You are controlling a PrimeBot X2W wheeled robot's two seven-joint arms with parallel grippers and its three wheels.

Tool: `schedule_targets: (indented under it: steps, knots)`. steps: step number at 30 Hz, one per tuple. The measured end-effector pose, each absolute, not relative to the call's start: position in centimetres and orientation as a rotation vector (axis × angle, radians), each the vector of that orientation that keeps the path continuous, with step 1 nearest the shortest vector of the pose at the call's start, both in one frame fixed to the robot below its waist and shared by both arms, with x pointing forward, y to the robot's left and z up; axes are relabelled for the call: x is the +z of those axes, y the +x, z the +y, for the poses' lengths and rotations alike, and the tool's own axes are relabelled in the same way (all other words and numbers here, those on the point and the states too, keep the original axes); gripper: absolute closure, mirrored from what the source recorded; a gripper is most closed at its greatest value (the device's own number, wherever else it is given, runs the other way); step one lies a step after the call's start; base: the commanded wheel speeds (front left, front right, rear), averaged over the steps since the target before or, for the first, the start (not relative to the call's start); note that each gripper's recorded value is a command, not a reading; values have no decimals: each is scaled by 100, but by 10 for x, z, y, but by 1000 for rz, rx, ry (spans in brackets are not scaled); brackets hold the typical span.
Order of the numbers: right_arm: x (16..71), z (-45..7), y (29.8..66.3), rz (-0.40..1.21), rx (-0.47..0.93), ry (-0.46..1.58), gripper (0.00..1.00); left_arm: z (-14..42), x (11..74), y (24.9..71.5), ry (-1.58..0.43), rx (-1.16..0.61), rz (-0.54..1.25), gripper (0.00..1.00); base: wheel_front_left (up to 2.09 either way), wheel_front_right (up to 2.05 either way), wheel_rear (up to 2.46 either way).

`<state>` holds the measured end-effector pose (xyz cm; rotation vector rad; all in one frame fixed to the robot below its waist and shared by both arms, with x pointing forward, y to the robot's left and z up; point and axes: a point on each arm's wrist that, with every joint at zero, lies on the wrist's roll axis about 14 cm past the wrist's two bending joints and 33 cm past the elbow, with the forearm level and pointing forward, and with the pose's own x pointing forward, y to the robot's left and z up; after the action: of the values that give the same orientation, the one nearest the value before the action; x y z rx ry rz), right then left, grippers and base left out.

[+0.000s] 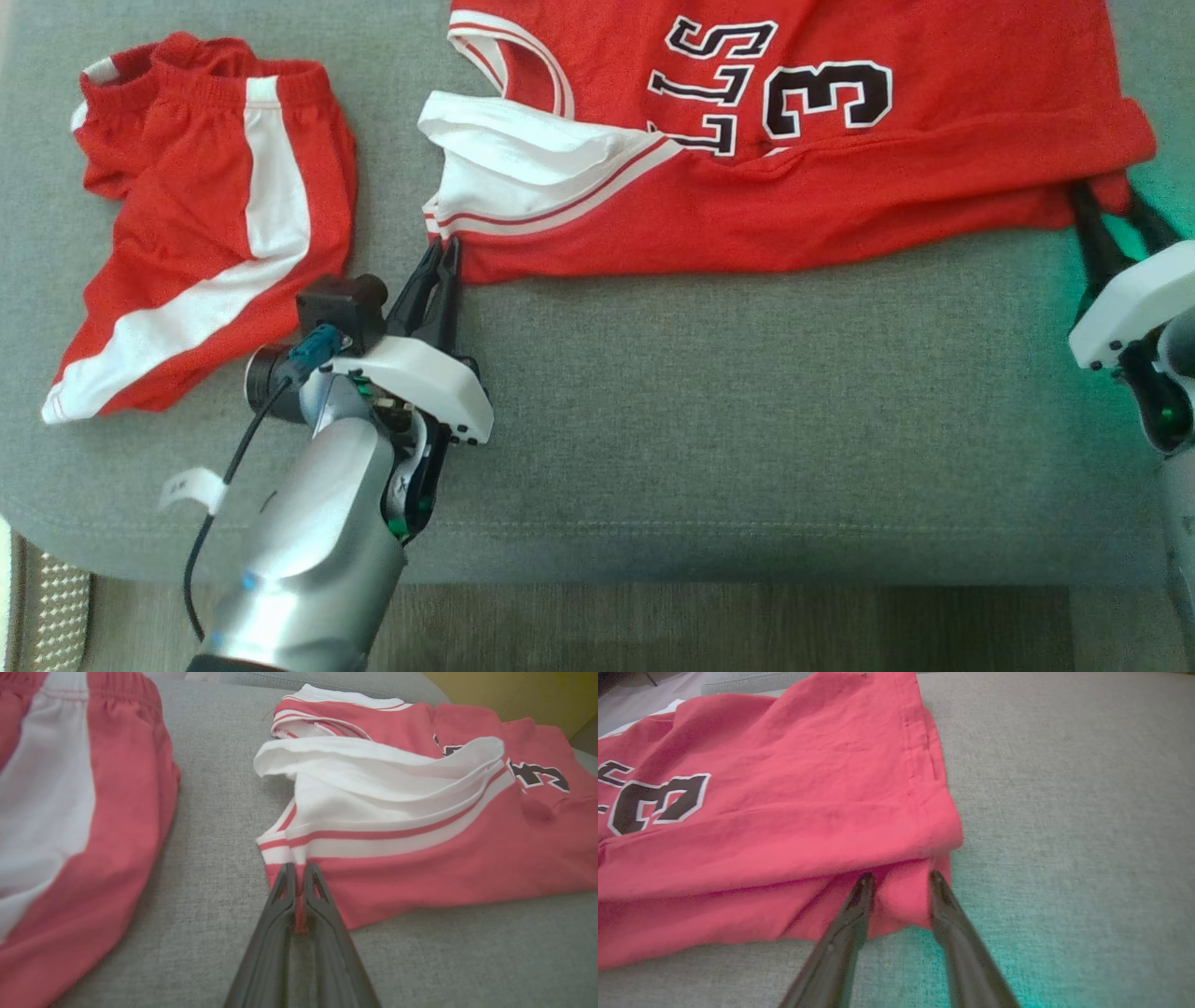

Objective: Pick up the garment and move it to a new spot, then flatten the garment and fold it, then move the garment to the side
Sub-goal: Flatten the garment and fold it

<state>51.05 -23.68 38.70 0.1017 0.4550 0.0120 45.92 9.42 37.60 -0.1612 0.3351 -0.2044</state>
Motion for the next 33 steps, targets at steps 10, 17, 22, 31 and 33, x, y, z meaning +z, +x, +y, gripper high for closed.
schedule_targets:
  steps: [10,17,22,31,33]
  knots:
    - [400,-260,487,439,-33,117,100,94,396,457,-164,-220,272,100,0,0,0]
    - [405,-288,446,472,-94,163,100,94,398,427,-255,-226,311,100,0,0,0]
    - [406,-304,424,495,-131,168,100,88,402,403,-312,-253,362,100,0,0,0]
    - [405,-319,396,547,-165,161,100,61,410,358,-393,-319,480,100,0,0,0]
    - [405,-323,393,547,-178,163,100,60,412,356,-400,-322,487,100,0,0,0]
